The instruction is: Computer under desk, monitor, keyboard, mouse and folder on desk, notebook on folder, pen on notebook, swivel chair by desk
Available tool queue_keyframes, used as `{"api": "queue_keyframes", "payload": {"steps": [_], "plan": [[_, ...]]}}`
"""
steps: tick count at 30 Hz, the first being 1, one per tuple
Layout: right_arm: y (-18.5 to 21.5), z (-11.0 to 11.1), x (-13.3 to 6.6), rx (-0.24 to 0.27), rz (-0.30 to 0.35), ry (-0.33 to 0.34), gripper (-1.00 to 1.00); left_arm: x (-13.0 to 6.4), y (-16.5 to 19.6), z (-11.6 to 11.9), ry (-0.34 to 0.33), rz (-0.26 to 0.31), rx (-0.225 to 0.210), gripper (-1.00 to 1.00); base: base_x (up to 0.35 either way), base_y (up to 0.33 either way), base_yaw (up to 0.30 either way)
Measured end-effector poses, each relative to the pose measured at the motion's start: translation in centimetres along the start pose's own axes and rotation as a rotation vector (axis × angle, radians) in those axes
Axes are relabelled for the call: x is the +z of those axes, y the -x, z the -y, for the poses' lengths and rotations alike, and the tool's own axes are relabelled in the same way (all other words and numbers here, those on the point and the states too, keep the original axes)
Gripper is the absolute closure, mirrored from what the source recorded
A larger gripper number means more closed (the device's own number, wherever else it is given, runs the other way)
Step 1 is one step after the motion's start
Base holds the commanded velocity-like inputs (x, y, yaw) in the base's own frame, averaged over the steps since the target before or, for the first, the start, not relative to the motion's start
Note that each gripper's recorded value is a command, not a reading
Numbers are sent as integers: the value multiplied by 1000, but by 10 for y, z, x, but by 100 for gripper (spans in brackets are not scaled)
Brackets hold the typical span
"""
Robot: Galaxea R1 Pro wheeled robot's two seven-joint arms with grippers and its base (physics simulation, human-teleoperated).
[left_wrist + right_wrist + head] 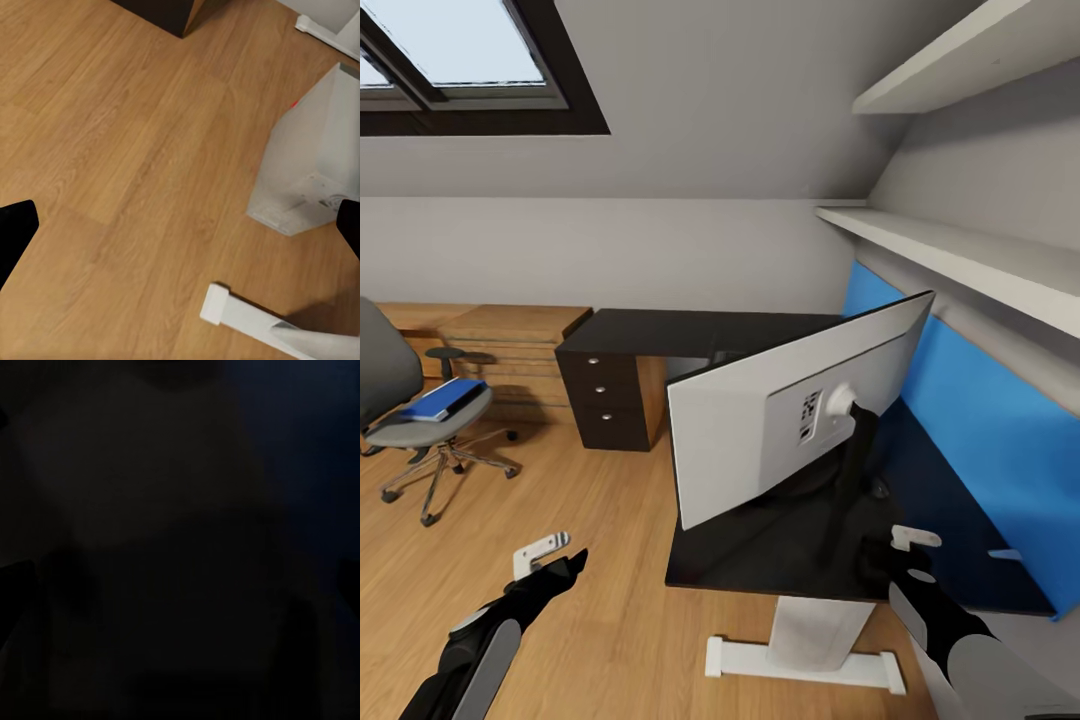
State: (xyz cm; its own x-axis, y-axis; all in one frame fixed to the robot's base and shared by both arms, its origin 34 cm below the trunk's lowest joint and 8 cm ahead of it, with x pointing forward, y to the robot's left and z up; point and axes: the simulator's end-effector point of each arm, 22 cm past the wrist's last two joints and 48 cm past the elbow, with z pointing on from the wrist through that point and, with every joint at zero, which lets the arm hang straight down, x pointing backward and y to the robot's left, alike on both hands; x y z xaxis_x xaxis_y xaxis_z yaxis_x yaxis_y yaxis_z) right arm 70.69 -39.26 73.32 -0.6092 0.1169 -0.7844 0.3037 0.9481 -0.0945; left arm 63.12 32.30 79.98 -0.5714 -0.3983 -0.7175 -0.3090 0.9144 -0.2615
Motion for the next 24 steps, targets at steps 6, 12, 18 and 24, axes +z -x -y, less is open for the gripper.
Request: {"api": "queue_keyframes", "payload": {"steps": [6, 12, 18, 24], "plan": [[1, 1, 0, -2, 2, -1, -100, 0, -1, 0, 1, -3, -1, -100, 38, 0, 0], [1, 2, 0, -3, 2, -3, -100, 0, 1, -4, 6, 0, 4, -100, 178, 0, 0], [1, 2, 0, -4, 3, -3, -100, 1, -1, -8, 12, -7, 5, -100, 62, 0, 0], [1, 2, 0, -4, 3, -3, -100, 2, -3, -10, 15, -11, 4, -100, 169, 0, 0]]}}
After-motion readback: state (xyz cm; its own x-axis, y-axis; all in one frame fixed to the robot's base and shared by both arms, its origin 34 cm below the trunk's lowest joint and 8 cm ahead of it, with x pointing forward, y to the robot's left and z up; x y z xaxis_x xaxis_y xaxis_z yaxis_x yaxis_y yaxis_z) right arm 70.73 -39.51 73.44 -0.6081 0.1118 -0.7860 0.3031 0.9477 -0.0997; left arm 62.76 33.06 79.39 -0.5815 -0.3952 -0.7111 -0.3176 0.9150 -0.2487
